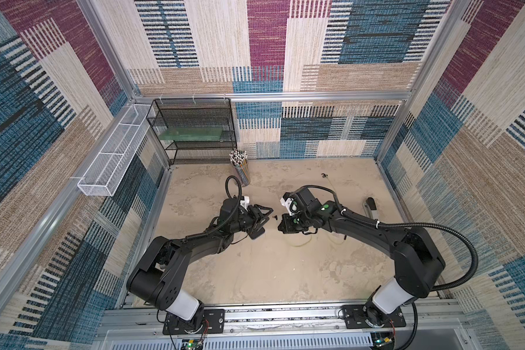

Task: Plug wired earphones into phones
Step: Pick up the wired earphone from the center of the board.

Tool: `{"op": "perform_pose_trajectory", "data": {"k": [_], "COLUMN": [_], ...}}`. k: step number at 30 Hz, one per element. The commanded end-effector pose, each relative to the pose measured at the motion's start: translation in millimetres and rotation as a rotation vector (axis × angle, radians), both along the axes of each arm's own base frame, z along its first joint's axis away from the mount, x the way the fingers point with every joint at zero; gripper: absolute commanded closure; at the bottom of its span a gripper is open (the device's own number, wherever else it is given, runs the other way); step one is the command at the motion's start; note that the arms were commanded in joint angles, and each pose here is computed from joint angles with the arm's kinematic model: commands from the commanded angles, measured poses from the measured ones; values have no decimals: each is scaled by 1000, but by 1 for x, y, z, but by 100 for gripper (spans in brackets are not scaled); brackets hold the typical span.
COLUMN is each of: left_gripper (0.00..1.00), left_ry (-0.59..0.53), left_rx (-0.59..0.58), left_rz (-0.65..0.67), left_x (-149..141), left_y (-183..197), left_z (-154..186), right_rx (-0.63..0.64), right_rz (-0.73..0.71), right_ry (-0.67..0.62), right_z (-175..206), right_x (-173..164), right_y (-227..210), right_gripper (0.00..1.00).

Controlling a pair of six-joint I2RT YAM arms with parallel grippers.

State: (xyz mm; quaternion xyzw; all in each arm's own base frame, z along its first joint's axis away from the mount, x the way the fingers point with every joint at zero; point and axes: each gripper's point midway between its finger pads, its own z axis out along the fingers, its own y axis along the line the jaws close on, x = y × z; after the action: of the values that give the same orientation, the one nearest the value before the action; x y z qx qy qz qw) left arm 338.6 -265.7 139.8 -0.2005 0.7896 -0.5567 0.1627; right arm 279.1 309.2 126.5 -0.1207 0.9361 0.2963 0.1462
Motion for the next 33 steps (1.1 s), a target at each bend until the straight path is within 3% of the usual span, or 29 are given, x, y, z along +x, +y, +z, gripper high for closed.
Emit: {"op": "perform_pose_trajectory", "data": {"k": [1, 15, 19, 22, 27, 33], "left_gripper": [50, 80, 82, 73, 71, 82], "left_ry": [-45, -61, -53, -47, -57, -48], "left_rx": [8, 0, 2, 3, 5, 9], "left_rz": [-22, -30, -39, -48, -61, -62], "left_x": [2, 1, 0, -1, -2, -2], "left_y": [-6, -10, -11, -13, -15, -16], "left_z": [3, 6, 3, 0, 1, -3], "right_rx": [49, 41, 51, 49, 52, 51], "right_rz": [10, 8, 6, 6, 7, 6], "right_ry": [-13, -1, -6, 0, 4, 3], "right_z": [9, 3, 6, 5, 5, 5], "right_x": [2, 2, 3, 2, 2, 2], "right_y": [9, 12, 12, 12, 12, 12], "right_gripper": [100, 100, 100, 100, 100, 100]}}
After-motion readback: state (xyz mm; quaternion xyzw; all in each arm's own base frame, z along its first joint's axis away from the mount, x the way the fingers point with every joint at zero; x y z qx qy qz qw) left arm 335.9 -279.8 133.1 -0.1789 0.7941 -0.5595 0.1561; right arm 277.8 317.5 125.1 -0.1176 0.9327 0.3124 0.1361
